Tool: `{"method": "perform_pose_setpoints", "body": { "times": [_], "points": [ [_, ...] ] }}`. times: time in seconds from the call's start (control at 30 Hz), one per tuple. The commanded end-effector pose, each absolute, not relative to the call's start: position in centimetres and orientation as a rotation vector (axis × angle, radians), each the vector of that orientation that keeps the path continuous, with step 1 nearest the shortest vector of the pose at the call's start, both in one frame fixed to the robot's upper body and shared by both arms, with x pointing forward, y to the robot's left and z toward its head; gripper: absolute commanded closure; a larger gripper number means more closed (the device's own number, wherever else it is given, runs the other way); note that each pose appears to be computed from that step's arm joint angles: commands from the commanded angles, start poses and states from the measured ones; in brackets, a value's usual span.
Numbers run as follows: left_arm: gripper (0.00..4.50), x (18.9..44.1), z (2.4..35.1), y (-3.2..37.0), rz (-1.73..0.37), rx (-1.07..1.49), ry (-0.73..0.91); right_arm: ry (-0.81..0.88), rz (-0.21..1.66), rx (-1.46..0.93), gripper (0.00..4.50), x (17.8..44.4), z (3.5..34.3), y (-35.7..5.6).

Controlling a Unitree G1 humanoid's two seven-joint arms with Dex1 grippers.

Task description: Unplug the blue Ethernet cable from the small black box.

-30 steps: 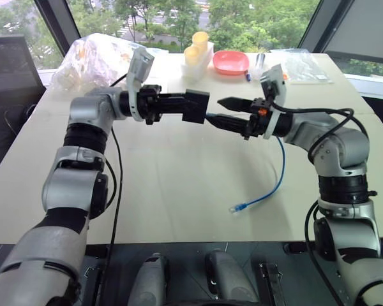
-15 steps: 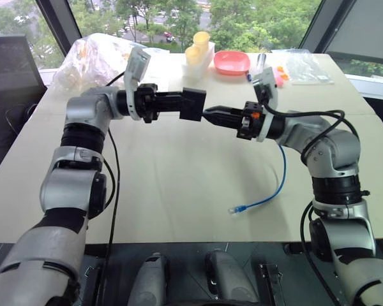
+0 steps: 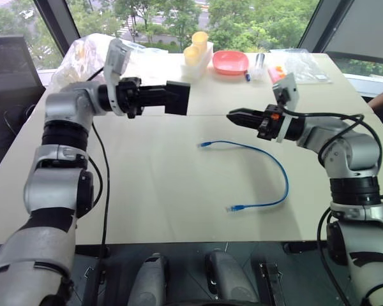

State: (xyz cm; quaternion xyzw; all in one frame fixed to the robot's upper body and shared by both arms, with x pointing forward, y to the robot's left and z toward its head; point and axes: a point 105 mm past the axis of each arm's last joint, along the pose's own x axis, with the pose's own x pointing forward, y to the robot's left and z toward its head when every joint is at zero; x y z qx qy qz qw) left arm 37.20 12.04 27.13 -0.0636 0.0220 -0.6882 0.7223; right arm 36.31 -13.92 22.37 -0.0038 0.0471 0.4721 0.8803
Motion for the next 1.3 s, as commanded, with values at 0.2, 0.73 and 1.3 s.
{"method": "perform_pose_setpoints", "body": {
  "times": [0.2, 0.73, 1.3],
  "points": [
    [4.02, 37.9, 24.4, 10.8, -1.426, 0.0, 0.04, 0.071, 0.908, -0.053, 3.77, 37.1, 21.0, -13.0],
    [4.02, 41.7, 13.5, 13.9, -0.605, 0.048, -0.087, 0.101, 0.916, -0.224, 0.03, 34.2, 16.9, -10.0],
    [0.02, 40.0, 14.5, 15.2, -0.54, 0.02, -0.127, 0.111, 0.877, -0.215, 0.0, 34.2, 15.9, -10.9]
  ]
}}
